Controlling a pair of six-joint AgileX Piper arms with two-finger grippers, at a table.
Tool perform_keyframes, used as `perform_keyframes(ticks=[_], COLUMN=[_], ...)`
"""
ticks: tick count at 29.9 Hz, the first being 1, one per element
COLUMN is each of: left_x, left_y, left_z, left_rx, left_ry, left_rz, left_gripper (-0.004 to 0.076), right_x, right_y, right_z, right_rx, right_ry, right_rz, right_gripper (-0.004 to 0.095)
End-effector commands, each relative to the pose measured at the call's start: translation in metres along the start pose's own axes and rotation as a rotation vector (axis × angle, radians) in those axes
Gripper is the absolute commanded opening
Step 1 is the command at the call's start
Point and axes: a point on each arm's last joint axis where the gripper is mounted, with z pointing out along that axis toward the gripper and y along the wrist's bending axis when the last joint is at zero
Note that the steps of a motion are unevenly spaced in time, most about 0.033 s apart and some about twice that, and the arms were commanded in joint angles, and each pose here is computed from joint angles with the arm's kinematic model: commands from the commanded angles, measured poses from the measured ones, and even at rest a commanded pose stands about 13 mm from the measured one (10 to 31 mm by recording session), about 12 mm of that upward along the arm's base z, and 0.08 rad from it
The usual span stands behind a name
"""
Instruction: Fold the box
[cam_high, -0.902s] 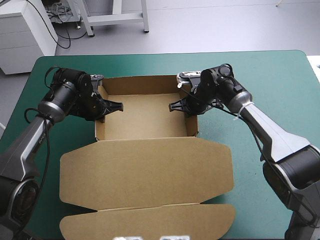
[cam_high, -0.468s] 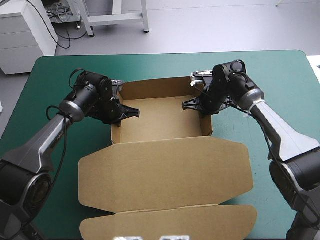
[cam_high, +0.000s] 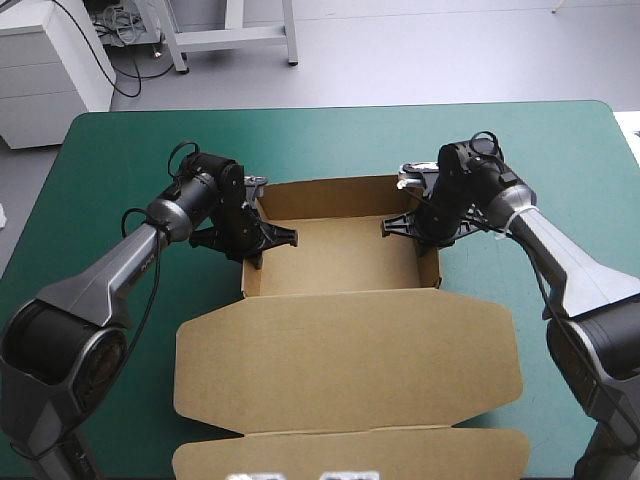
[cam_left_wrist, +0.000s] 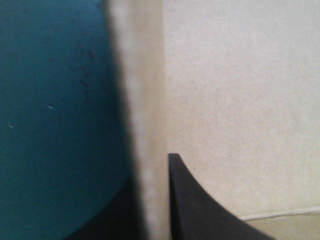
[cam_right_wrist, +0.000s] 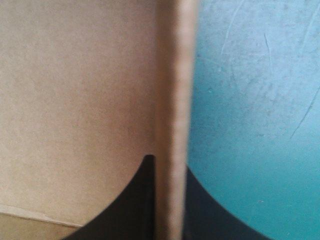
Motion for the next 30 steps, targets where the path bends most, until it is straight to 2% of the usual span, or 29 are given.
perform_keyframes(ticks=[1, 7, 12, 22, 26, 28, 30], left_x=[0.004, 0.0, 0.0, -0.002, -0.004, -0.004, -0.004], left_y=[-0.002, -0.002, -0.002, -0.004, -0.005, -0.006, -0.007], left_z=[-0.018, -0.009, -0.008, -0.008, -0.008, -0.008, -0.008], left_rx=[-0.003, -0.008, -0.015, 0.006, 0.017, 0.03, 0.042], left_ry=[-0.009, -0.005, -0.006, -0.03, -0.052, -0.054, -0.053], left_rz=[0.052, 0.081, 0.11, 0.128, 0.132, 0.146, 0.169], left_gripper=[-0.001, -0.001, -0.001, -0.001, -0.0008, -0.0006, 0.0015], right_x=[0.002, 0.002, -0.001, -0.006, -0.008, -0.008, -0.008], right_y=[-0.002, -0.003, -0.008, -0.008, -0.012, -0.015, -0.016], right_z=[-0.033, -0.032, -0.025, 0.0, 0.0, 0.0, -0.001], right_rx=[-0.041, -0.036, 0.02, 0.014, 0.057, 0.089, 0.111], right_ry=[-0.094, -0.091, -0.081, -0.019, -0.035, -0.029, -0.032], right_rz=[-0.031, -0.017, -0.022, -0.003, -0.029, -0.041, -0.049], right_gripper=[-0.0019, -0.0019, -0.0017, -0.0017, -0.0014, 0.0013, 0.009])
